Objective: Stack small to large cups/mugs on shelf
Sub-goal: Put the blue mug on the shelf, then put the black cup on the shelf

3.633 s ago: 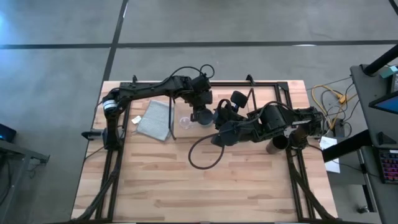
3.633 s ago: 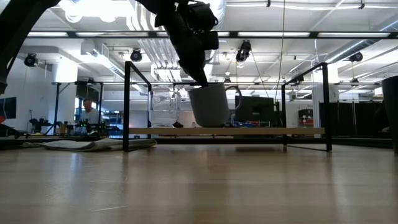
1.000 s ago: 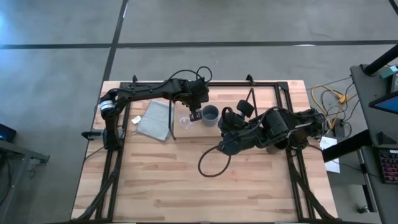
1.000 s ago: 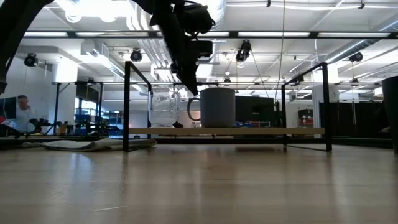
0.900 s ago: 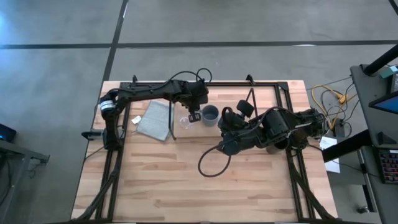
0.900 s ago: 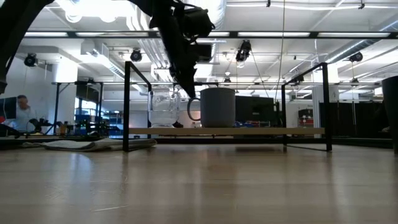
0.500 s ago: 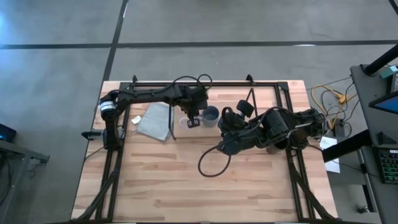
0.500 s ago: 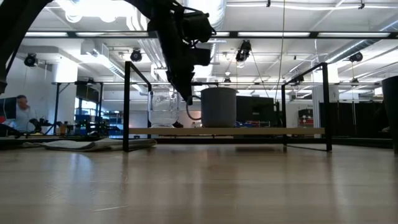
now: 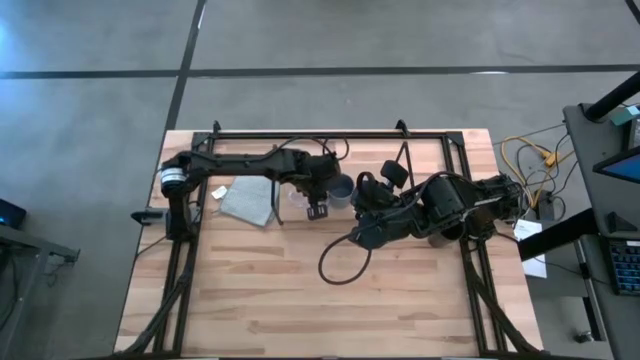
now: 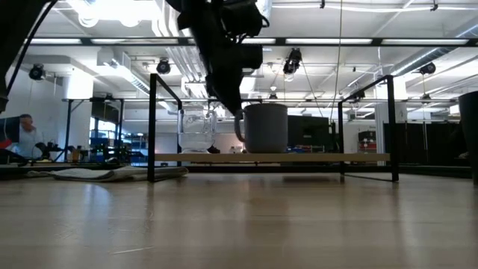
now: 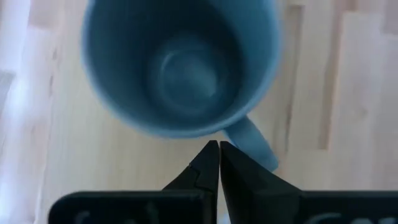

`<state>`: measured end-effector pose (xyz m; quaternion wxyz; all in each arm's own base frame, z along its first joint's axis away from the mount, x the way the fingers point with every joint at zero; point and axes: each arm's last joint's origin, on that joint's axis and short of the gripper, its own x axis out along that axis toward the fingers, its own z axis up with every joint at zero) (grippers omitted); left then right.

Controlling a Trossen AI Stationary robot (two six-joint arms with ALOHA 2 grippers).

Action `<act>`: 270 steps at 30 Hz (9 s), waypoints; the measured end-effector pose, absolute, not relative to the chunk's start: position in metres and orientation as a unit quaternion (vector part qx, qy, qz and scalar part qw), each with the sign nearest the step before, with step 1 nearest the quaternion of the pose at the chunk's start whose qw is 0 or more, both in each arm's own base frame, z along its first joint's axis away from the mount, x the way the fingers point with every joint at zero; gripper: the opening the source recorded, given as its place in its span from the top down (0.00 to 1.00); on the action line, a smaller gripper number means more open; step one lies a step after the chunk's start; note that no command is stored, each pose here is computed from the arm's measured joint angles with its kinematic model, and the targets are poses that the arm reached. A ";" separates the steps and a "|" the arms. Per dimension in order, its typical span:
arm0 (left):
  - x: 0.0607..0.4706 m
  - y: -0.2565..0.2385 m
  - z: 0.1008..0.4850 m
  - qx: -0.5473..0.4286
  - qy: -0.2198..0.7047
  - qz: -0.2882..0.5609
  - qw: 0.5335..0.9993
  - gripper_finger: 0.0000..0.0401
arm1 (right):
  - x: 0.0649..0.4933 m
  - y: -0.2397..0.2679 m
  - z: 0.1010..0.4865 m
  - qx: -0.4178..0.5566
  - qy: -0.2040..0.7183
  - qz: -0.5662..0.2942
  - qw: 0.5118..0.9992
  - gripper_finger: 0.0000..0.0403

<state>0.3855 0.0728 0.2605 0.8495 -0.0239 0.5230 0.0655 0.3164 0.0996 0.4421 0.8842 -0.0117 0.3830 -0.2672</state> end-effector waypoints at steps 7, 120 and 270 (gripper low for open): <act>0.397 0.054 0.266 -0.023 0.477 0.055 0.877 1.00 | 0.316 0.100 0.442 -0.011 0.383 -0.267 0.884 0.77; 0.263 0.074 0.432 0.022 0.258 0.159 0.953 1.00 | 0.153 0.053 0.410 0.280 0.473 -0.234 0.802 0.77; 0.268 0.075 0.433 -0.005 0.241 0.167 0.956 1.00 | 0.294 -0.079 0.301 0.082 0.665 -0.128 0.731 0.87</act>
